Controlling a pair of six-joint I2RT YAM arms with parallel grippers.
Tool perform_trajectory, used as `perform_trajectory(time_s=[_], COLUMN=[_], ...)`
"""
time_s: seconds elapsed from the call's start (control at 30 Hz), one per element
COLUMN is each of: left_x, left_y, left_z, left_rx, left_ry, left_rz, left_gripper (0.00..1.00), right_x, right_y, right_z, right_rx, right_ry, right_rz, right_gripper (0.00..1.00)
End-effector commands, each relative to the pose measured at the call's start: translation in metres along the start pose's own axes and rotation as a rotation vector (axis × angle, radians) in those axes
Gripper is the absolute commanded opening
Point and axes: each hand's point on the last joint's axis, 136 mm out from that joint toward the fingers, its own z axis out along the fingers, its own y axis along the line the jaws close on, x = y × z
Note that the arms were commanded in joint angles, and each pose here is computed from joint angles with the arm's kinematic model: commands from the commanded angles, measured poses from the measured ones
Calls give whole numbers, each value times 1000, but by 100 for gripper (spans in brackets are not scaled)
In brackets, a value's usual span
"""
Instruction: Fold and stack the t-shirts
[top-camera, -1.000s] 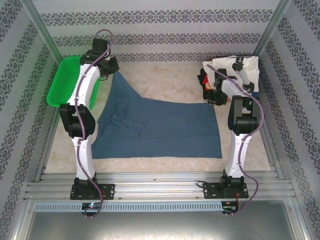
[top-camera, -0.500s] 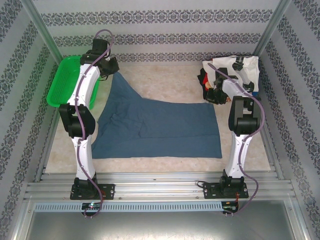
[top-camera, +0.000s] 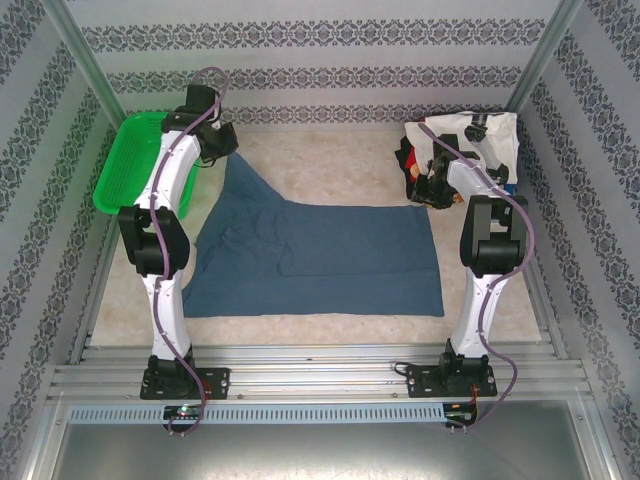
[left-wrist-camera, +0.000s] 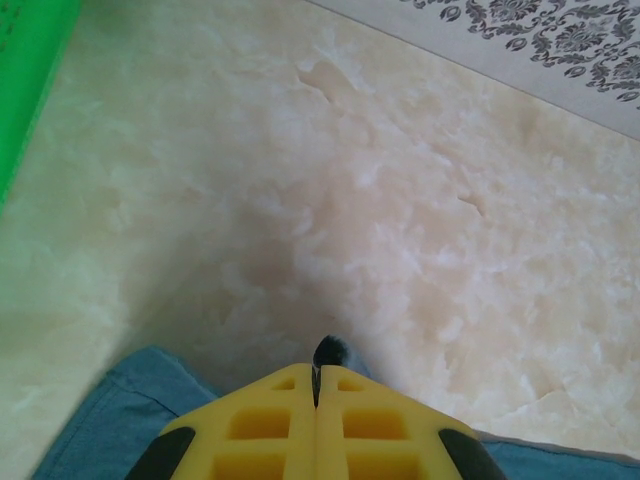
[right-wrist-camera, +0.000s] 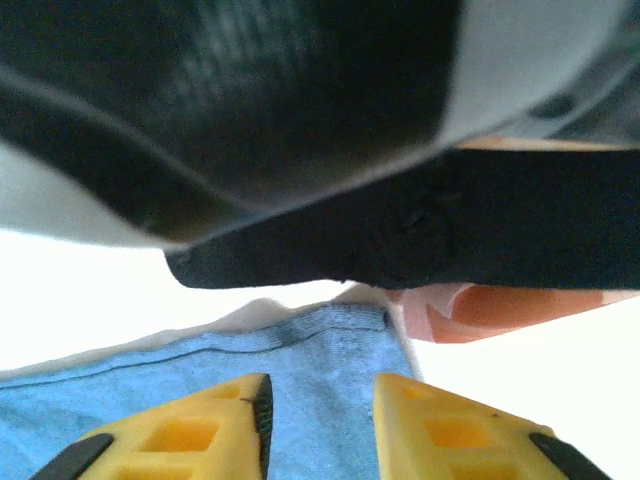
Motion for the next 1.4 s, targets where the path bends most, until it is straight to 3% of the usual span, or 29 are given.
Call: perform_trajectory(time_s=[0.0, 0.5, 0.63, 0.83, 0.93, 1.37], left_x=[-14, -8, -5, 1, 1, -8], left_y=[-6, 9, 13, 18, 20, 29], left_z=[-25, -34, -37, -39, -41, -48], left_rx=[39, 22, 19, 13, 10, 37], left_ry=[-58, -73, -73, -72, -75, -101], left_rz=[18, -18, -24, -26, -27, -32], left_gripper=[0, 0, 0, 0, 0, 0], right_x=[5, 10, 9, 12, 10, -10], right_y=[-5, -7, -9, -9, -9, 12], right_z=[8, 36, 38, 40, 35, -21], right_rx=[61, 176, 200, 205, 205, 105], right_ry=[33, 81, 87, 101, 79, -115], right_rz=[-39, -110, -110, -118, -113, -97], right_gripper=[39, 35, 28, 8, 0, 0])
